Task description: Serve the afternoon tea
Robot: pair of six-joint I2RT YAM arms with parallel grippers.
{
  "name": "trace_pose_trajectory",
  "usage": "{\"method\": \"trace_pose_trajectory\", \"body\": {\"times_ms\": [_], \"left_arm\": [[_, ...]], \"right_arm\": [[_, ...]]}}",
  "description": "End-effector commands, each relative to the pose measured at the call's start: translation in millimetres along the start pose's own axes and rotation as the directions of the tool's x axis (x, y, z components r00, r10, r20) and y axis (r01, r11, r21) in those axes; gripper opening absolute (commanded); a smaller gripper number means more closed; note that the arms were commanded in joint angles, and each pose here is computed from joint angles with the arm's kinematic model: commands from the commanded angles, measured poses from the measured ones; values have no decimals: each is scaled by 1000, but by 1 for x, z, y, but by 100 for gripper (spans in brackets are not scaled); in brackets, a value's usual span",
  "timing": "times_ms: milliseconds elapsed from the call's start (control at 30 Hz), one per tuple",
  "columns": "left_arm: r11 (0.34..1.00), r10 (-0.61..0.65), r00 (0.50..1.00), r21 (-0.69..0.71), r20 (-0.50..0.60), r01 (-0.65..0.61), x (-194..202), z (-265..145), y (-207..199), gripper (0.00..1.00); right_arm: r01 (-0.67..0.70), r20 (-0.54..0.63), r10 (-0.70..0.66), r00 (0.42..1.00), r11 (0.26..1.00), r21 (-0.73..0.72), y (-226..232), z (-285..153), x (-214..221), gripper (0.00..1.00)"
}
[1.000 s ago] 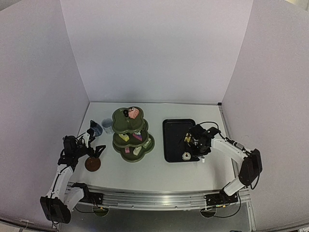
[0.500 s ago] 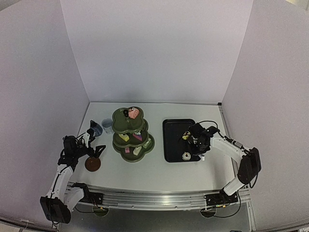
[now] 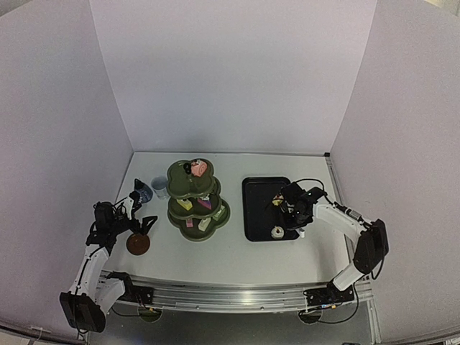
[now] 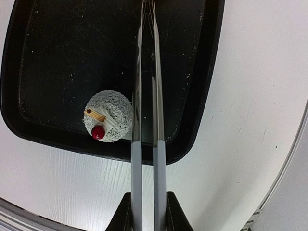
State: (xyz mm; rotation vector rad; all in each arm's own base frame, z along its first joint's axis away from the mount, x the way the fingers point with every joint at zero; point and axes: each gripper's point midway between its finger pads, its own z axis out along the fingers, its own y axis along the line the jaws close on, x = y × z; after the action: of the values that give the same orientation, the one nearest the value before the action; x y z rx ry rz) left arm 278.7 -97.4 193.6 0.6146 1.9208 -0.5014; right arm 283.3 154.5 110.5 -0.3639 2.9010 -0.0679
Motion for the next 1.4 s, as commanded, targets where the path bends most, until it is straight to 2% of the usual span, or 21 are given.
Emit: {"method": "trace_pose_trajectory", "body": {"times_ms": [0,367,467,600,733,933,1133,1233,1367], "left_arm": [[1000,25,999,-4,20,-25,-5,-2,-1,100],[1000,25,999,-4,25,-25,-7,-1,0,100],[1000,23,999,-4,24,-23,-7,-2,-1,100],[1000,18,999,-5,28,-18,-11,-3,-1,100],[1000,-4,999,-16,34,4,-15,-4,1,100],[999,-24,999,-30,49,25,-20,-9,1,100],[999,-7,999,-41,46,9,-21,-14,-1,100],[999,-5,999,-41,46,7,-21,-15,-2,100],[999,-3,999,-39,46,5,-19,-15,-3,99]], "right_arm": [[-41,139,42,989,999,-15,-3,-33,-27,0],[-59,257,85,963,992,-109,3,-72,-38,0],[-39,315,87,945,987,-156,10,-97,-46,0],[45,457,66,887,973,-226,30,-159,-62,0],[188,586,9,810,943,-274,64,-223,-68,0],[419,669,-118,734,853,-310,140,-271,-64,0],[633,712,-282,643,719,-287,221,-286,-46,0],[681,703,-328,631,669,-299,247,-281,-39,0],[698,658,-396,641,656,-285,266,-260,-38,0]]}}
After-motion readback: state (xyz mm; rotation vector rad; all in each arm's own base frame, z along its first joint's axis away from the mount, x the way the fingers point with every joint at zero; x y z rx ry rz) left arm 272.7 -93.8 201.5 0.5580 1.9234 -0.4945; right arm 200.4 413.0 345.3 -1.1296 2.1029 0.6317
